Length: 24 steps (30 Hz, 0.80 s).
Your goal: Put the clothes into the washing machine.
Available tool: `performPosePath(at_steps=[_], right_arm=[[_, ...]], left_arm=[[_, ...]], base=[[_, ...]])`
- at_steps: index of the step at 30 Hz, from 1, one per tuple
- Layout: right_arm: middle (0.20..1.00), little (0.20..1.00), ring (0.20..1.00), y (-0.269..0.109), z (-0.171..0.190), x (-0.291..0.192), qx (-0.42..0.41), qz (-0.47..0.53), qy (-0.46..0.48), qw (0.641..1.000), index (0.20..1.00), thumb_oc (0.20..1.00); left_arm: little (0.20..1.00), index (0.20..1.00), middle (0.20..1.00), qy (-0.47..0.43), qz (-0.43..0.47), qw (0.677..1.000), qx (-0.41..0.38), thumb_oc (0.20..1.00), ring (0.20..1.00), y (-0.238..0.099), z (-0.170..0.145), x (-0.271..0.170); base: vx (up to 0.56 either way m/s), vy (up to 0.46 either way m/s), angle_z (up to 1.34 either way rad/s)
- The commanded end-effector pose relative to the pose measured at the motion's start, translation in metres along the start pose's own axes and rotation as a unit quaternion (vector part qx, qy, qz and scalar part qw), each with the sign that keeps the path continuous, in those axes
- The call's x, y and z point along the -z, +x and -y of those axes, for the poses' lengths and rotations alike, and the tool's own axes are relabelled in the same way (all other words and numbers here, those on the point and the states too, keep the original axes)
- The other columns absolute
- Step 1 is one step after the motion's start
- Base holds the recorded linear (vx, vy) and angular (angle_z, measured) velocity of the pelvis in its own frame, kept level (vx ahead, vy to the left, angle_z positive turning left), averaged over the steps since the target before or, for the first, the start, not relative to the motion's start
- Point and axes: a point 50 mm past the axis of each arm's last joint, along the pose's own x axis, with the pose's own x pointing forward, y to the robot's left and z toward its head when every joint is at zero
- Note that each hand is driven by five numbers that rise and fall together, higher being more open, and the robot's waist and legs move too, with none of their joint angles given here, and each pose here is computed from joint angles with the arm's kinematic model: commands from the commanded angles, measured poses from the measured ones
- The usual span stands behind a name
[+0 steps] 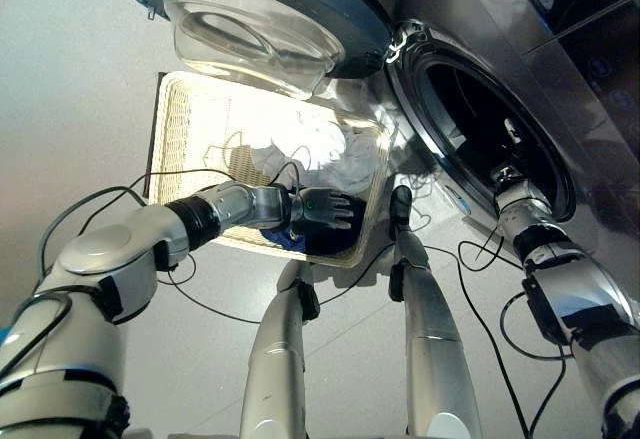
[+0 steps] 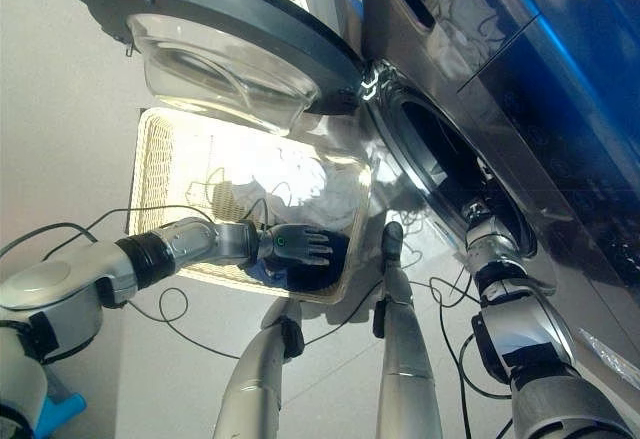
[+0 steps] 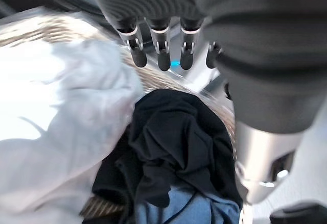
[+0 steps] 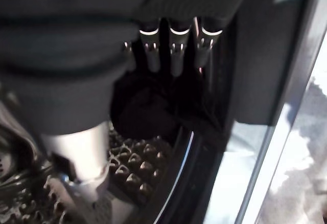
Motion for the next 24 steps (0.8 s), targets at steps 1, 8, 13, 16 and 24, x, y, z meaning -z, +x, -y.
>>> performPosePath(at_steps=[1,8,13,16,24], right_arm=[[1.000,1.000,1.000,0.004,-0.007,-0.021,-0.019,0.049,0.029,0.998,1.000,1.000],[1.000,1.000,1.000,0.002,-0.019,-0.021,-0.040,0.058,0.069,0.995,1.000,1.000],[1.000,1.000,1.000,0.000,-0.026,-0.021,-0.055,0.070,0.097,0.991,1.000,1.000],[1.000,1.000,1.000,0.001,-0.028,-0.024,-0.063,0.077,0.120,0.988,1.000,1.000],[1.000,1.000,1.000,-0.002,-0.030,-0.026,-0.081,0.095,0.160,0.979,1.000,1.000]], left_arm=[[1.000,1.000,1.000,0.019,0.021,1.000,0.002,1.000,1.000,-0.006,0.002,0.000],[1.000,1.000,1.000,0.055,0.018,0.996,0.064,1.000,1.000,-0.003,0.009,0.006],[1.000,1.000,1.000,0.053,0.011,0.993,0.109,1.000,1.000,0.001,0.014,0.007],[1.000,1.000,1.000,0.056,-0.001,0.989,0.139,1.000,1.000,0.002,0.015,0.011],[1.000,1.000,1.000,0.077,-0.044,0.970,0.227,1.000,1.000,-0.006,0.037,0.019]], base=[[0.00,0.000,0.00],[-0.01,-0.018,0.00],[-0.01,-0.004,0.00],[-0.01,-0.005,0.00],[0.00,-0.004,0.01]])
